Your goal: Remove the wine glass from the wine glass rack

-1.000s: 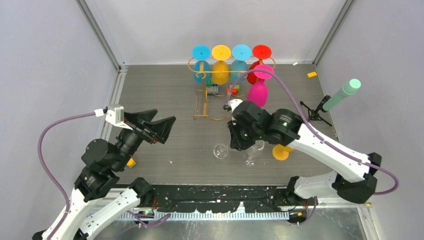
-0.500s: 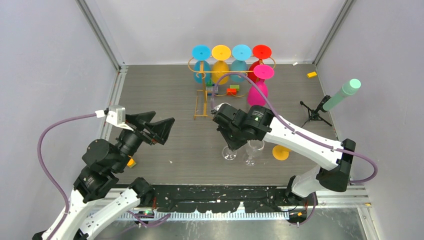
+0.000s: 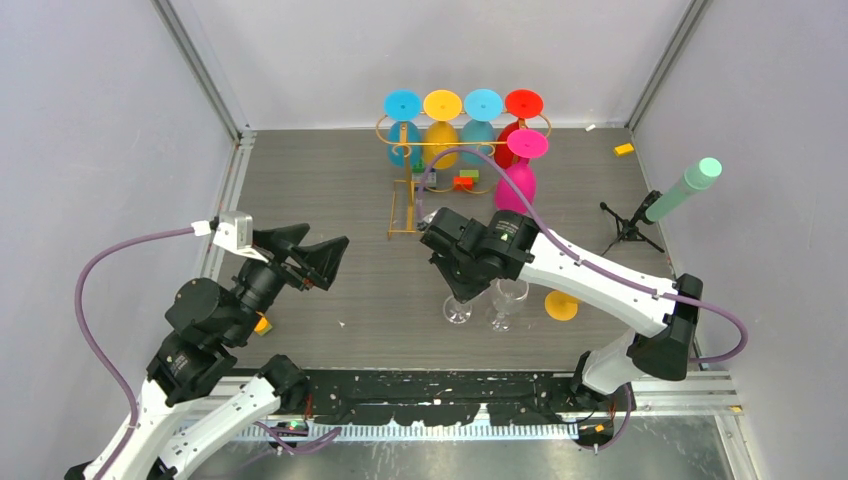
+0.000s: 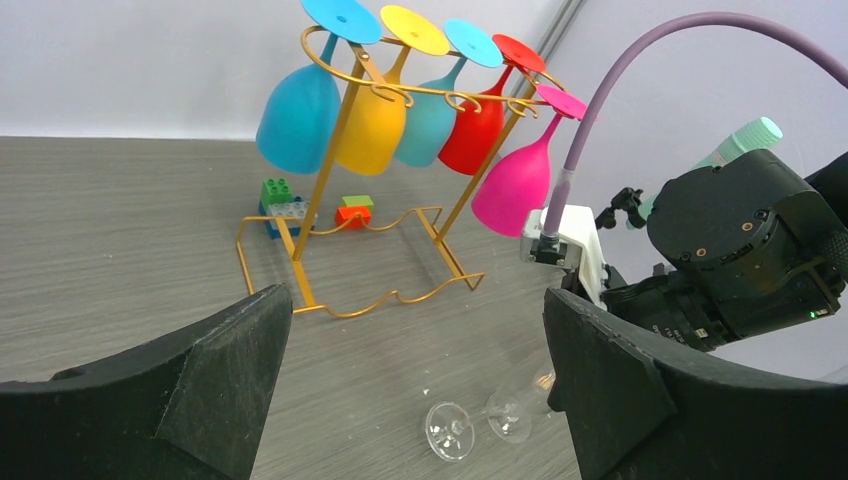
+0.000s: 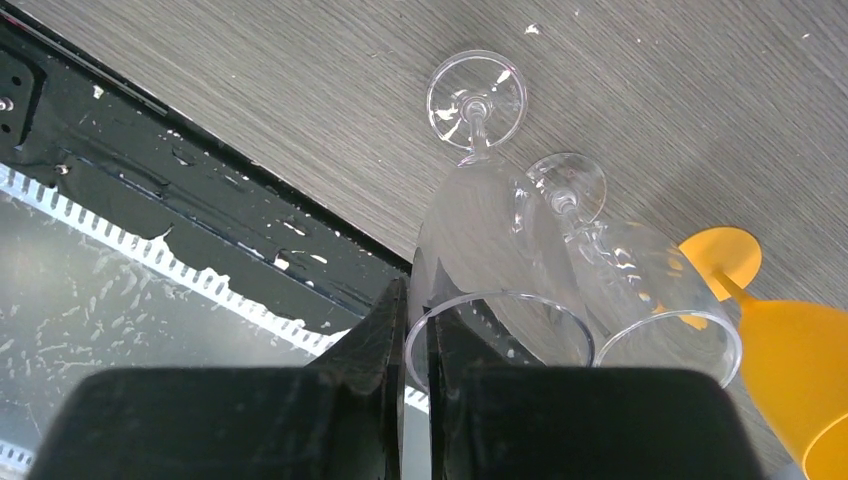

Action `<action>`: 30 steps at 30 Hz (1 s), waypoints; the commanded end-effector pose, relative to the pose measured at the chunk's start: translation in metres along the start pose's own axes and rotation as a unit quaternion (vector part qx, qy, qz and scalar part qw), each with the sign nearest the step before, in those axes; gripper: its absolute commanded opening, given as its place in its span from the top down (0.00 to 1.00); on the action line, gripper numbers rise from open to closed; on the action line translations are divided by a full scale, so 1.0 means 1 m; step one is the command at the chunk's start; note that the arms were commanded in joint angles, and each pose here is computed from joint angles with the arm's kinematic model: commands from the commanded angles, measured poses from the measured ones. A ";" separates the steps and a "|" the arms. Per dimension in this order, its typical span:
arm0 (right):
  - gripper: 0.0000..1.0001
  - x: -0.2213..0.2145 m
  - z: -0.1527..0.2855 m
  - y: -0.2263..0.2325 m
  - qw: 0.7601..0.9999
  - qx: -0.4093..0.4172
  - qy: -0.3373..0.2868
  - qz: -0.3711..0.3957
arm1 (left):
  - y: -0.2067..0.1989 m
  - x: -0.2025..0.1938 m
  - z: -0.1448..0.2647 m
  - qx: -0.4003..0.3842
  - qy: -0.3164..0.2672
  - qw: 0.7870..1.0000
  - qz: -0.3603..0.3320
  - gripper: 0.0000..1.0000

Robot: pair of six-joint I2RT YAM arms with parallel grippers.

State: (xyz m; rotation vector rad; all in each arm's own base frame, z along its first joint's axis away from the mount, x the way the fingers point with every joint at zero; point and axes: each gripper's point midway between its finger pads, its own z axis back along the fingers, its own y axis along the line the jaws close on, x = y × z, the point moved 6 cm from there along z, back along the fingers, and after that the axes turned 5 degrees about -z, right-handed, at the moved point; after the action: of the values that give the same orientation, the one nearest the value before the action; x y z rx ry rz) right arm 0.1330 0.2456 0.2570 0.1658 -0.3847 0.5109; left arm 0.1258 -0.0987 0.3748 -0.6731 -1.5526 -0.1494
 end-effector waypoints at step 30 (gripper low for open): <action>0.53 0.021 0.032 0.005 0.995 0.044 -0.084 0.010 | 0.000 0.018 0.006 0.010 -0.023 1.000 0.011 0.00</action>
State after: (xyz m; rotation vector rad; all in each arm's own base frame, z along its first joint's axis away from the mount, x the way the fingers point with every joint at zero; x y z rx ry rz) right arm 0.1356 0.2479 0.2559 0.1636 -0.3903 0.5475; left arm 0.1253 -0.0953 0.3778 -0.6632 -1.5572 -0.1280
